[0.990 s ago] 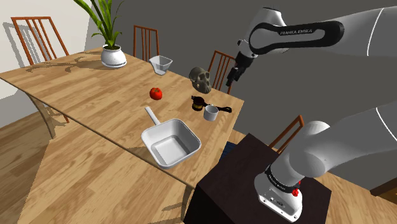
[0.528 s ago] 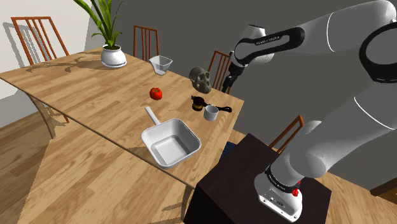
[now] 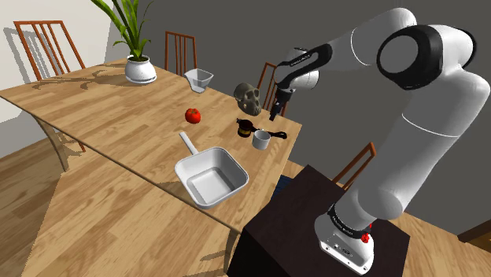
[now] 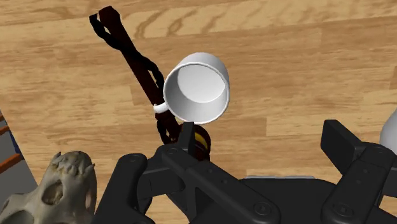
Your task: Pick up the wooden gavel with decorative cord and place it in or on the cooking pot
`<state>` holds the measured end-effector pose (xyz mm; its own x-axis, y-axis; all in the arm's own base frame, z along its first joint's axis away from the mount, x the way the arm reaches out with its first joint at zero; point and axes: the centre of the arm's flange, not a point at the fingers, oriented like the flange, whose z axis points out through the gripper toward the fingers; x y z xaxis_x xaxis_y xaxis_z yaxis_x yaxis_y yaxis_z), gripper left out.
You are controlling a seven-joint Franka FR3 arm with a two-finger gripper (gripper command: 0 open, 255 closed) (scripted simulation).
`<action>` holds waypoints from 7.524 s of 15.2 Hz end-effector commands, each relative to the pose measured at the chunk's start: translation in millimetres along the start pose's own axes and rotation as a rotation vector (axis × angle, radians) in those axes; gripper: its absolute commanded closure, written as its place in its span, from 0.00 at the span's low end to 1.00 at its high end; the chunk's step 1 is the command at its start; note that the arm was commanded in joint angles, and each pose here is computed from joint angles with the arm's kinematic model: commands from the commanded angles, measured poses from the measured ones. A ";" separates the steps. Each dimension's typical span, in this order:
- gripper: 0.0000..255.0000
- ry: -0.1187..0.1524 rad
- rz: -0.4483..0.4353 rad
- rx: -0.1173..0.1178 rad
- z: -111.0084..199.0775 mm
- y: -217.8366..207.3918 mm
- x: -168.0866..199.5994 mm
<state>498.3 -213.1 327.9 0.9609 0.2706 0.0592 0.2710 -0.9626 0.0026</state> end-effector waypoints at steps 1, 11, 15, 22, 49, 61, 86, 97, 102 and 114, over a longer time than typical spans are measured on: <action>0.00 -0.011 -0.023 -0.001 21.6 15.1 8.0; 0.00 -0.064 -0.131 -0.007 128.9 83.5 48.8; 0.00 -0.085 -0.174 -0.010 172.4 109.7 65.6; 0.00 -0.096 -0.198 -0.011 217.0 124.2 72.8; 1.00 -0.096 -0.198 -0.011 204.2 124.6 72.9; 1.00 -0.096 -0.198 -0.011 140.9 124.8 76.6; 1.00 -0.096 -0.198 -0.011 30.0 86.4 91.4; 1.00 -0.096 -0.198 -0.011 30.9 -55.7 121.5; 1.00 -0.096 -0.198 -0.011 31.3 -120.2 135.2; 1.00 -0.096 -0.198 -0.011 32.2 -275.2 168.0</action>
<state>588.2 84.9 304.1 0.8895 0.4551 -0.0405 0.4560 -0.8899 0.0153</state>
